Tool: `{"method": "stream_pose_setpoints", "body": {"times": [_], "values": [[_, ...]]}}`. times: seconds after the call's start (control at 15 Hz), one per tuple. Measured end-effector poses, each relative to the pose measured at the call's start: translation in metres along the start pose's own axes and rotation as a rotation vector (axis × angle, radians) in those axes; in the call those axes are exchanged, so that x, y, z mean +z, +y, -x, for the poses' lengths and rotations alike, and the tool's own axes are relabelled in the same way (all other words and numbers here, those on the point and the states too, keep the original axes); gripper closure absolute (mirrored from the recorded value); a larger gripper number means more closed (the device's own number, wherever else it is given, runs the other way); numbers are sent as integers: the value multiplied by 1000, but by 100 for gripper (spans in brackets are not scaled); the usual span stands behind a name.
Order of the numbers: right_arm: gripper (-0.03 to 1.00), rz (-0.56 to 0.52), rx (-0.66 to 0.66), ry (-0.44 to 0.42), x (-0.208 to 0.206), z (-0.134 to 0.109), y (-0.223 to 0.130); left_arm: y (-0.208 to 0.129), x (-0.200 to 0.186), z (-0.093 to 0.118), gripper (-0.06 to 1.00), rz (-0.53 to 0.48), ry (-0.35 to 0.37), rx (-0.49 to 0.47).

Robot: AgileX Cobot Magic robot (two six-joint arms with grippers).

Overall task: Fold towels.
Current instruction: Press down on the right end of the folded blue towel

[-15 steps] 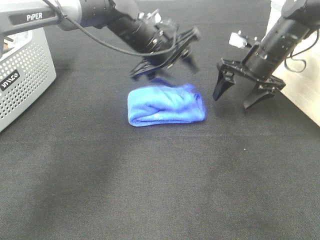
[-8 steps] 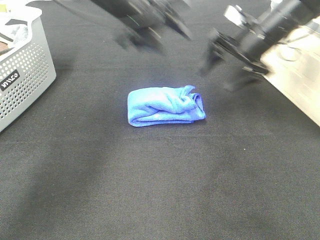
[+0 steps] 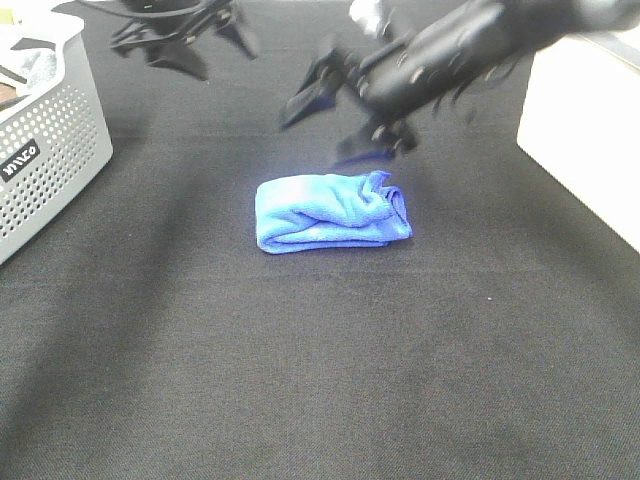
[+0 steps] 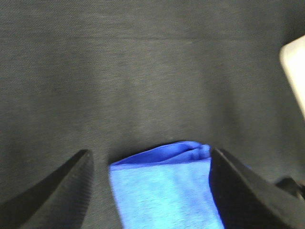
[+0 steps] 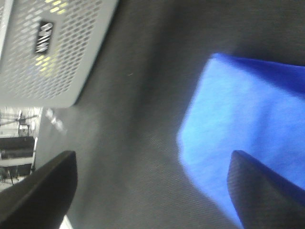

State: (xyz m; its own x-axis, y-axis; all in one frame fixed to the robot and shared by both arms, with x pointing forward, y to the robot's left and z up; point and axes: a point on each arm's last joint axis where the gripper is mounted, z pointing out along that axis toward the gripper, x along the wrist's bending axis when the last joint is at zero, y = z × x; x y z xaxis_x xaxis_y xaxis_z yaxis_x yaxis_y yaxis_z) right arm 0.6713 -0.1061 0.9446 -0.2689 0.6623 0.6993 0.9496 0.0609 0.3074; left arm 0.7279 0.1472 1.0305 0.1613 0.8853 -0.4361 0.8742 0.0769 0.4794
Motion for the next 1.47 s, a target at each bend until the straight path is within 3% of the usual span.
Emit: {"method": "stream_pose_setpoints", "body": {"times": [0.2,0.33,0.67,0.8,0.93,1.13,1.47], "values": [[16,-22,36,-75,0,40,0,-1,0,-1,29,-11,6,3],[16,-49,70,-173,-10,69,-1,-1,0,-1,29,-12,6,3],[16,-119,34,-325,-17,83,-7,-4,0,-1,29,-43,9,4],[16,-120,1,-382,-34,72,-4,-7,-5,-2,29,-86,32,41],[16,-88,-44,-448,-69,43,2,-8,-29,-1,29,-122,113,112],[16,-106,-74,-463,-105,11,-2,-8,-61,3,29,-144,194,167],[16,-131,-89,-447,-149,-33,-20,-12,-132,19,29,-46,260,235]]}}
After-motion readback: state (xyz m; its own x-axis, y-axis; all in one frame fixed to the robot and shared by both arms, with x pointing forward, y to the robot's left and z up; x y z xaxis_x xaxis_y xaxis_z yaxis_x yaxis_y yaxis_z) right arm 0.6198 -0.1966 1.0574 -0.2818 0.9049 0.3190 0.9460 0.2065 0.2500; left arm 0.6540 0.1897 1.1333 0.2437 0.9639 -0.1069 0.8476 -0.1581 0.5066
